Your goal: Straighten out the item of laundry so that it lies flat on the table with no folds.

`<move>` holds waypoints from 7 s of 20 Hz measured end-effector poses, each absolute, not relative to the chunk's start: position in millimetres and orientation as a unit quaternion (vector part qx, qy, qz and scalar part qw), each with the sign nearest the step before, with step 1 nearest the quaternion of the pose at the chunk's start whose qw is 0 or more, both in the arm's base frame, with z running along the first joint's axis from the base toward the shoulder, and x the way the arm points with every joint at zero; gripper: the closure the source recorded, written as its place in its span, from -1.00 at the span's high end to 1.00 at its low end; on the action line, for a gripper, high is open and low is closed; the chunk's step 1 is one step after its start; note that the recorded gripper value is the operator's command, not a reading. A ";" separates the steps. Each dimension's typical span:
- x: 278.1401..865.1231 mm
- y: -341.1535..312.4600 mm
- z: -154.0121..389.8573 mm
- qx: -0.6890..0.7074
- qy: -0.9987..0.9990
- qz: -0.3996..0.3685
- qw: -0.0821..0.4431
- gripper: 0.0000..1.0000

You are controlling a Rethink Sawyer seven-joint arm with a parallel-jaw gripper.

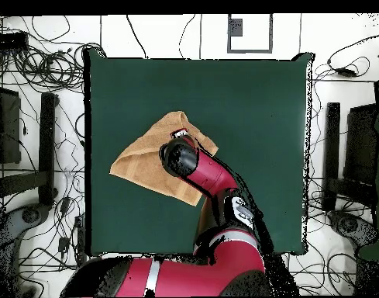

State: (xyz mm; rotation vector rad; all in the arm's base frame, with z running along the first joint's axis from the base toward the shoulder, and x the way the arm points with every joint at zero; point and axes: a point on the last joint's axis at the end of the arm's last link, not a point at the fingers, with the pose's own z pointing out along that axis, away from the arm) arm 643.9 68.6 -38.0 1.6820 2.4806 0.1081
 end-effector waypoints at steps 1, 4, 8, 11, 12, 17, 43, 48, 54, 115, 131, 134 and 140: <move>643.9 68.6 -38.0 0.559 0.825 0.036 0.071 1.00; 643.2 69.2 -38.3 0.556 0.827 0.035 0.072 -1.00; 642.8 70.5 -38.3 0.553 0.829 0.035 0.073 -1.00; 642.4 74.3 -38.1 0.551 0.831 0.035 0.073 -1.00; 641.9 77.3 -38.2 0.549 0.832 0.036 0.073 -1.00; 641.4 81.7 -38.2 0.546 0.834 0.036 0.073 -1.00; 635.4 138.1 -16.6 0.500 0.865 0.010 0.042 -1.00; 654.8 137.0 0.1 0.498 0.866 0.008 0.033 -1.00; 692.5 120.0 30.7 0.508 0.861 0.011 0.031 -1.00; 836.9 230.3 43.0 0.512 0.854 -0.073 0.063 1.00; 856.2 119.5 174.0 0.575 0.815 -0.021 0.066 1.00; 850.8 88.0 197.4 0.579 0.812 -0.017 0.065 1.00; 841.0 20.0 233.9 0.589 0.804 -0.012 0.077 1.00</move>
